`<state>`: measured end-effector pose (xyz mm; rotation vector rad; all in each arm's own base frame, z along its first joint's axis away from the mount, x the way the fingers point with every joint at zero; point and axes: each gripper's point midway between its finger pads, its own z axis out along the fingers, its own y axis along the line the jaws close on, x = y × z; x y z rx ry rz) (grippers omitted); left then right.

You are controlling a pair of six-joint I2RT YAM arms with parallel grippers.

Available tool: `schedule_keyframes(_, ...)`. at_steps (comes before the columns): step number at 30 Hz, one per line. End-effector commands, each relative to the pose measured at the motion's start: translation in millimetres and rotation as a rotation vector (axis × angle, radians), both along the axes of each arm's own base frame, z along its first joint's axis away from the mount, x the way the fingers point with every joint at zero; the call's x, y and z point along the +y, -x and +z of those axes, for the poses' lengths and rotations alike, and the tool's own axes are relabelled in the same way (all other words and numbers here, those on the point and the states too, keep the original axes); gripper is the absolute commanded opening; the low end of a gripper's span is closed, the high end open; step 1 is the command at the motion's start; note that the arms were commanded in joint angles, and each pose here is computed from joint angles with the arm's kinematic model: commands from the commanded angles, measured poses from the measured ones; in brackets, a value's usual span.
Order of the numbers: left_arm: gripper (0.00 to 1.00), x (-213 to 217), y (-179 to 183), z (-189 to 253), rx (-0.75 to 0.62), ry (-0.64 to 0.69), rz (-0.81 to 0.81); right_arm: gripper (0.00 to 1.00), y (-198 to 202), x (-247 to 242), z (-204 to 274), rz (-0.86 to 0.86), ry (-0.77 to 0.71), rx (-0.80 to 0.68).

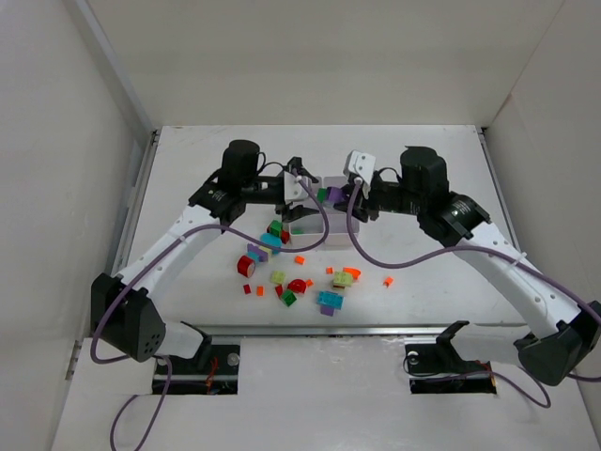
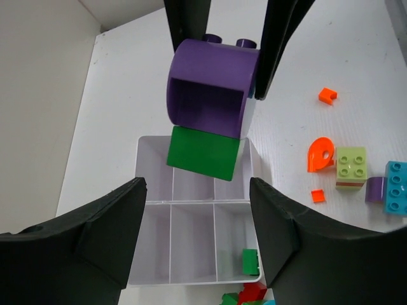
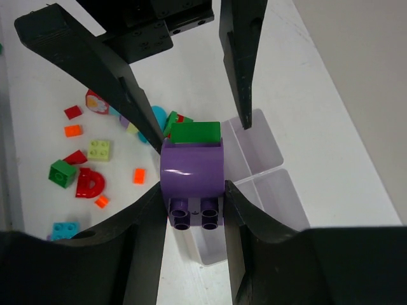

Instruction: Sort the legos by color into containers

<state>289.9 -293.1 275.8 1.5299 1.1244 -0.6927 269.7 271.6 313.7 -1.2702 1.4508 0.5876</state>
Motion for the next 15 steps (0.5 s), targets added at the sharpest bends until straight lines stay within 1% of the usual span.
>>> schedule_keyframes(1,0.62,-3.5,9.2,30.1,-0.031,0.054,-0.053,0.00,-5.4,6.2,26.4,0.046,-0.034,-0.158)
schedule_keyframes(2,0.60,-3.5,9.2,30.1,-0.031,0.054,-0.053,0.00,-5.3,10.1,27.6,0.058,-0.031,-0.167)
schedule_keyframes(3,0.55,-3.5,9.2,30.1,-0.031,0.054,-0.053,0.00,-6.3,10.8,21.0,0.059,-0.018,-0.149)
schedule_keyframes(5,0.56,-2.8,7.2,29.6,-0.033,0.050,-0.042,0.00,-6.7,10.7,21.2,0.062,-0.014,-0.158)
schedule_keyframes(7,0.63,-2.0,8.8,32.9,-0.041,0.054,-0.042,0.00,-8.8,11.7,17.9,0.065,-0.005,-0.160)
schedule_keyframes(8,0.64,-1.9,8.8,32.9,-0.041,0.054,-0.042,0.00,-10.4,12.9,14.6,0.065,0.000,-0.152)
schedule_keyframes(9,0.64,-1.9,8.8,33.0,-0.041,0.054,-0.042,0.00,-11.1,13.0,19.6,0.068,-0.002,-0.170)
schedule_keyframes(14,0.62,-2.5,5.8,36.4,-0.052,0.063,-0.031,0.00,-11.7,16.7,14.9,0.089,0.007,-0.159)
schedule_keyframes(15,0.59,-2.2,6.2,32.5,-0.044,0.059,-0.031,0.00,-11.7,16.7,14.9,0.089,0.007,-0.159)
